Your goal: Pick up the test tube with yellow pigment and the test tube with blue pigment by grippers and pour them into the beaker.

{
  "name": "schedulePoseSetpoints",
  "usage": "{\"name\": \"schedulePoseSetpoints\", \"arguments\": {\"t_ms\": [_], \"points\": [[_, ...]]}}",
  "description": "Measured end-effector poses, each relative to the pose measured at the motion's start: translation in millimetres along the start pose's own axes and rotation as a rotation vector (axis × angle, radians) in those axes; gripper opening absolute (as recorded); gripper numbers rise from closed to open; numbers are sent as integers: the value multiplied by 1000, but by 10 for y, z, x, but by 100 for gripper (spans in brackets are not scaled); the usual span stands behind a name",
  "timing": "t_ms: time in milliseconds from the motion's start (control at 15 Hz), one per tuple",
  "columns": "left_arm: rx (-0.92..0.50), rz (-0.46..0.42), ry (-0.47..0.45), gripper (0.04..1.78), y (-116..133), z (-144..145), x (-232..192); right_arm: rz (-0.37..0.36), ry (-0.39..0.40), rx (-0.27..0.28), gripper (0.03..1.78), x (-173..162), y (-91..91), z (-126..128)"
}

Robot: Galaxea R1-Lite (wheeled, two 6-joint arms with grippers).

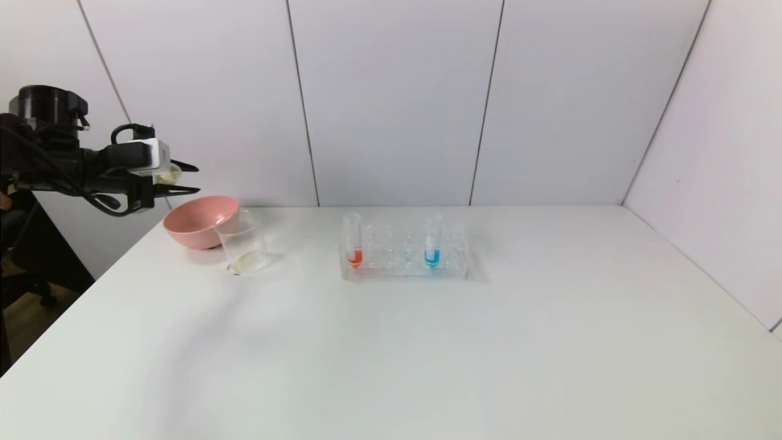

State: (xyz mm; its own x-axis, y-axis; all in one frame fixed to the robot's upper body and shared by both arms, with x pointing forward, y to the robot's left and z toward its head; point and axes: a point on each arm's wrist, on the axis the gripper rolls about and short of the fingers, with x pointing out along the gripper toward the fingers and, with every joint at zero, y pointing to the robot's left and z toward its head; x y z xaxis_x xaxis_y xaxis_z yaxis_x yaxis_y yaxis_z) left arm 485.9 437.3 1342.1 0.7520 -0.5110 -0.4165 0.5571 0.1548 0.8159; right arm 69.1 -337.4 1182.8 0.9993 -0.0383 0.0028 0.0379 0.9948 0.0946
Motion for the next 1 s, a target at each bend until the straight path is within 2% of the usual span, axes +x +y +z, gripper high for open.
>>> {"name": "schedulePoseSetpoints", "arguments": {"t_ms": [467,733,1000], "points": [[20,-35,209,55,14,-51,144,0,0,0,177,0,0,0],[40,-49,252,55,27,40,224,0,0,0,177,0,0,0],[98,-59,240,55,38,113,272,0,0,0,177,0,0,0]]}}
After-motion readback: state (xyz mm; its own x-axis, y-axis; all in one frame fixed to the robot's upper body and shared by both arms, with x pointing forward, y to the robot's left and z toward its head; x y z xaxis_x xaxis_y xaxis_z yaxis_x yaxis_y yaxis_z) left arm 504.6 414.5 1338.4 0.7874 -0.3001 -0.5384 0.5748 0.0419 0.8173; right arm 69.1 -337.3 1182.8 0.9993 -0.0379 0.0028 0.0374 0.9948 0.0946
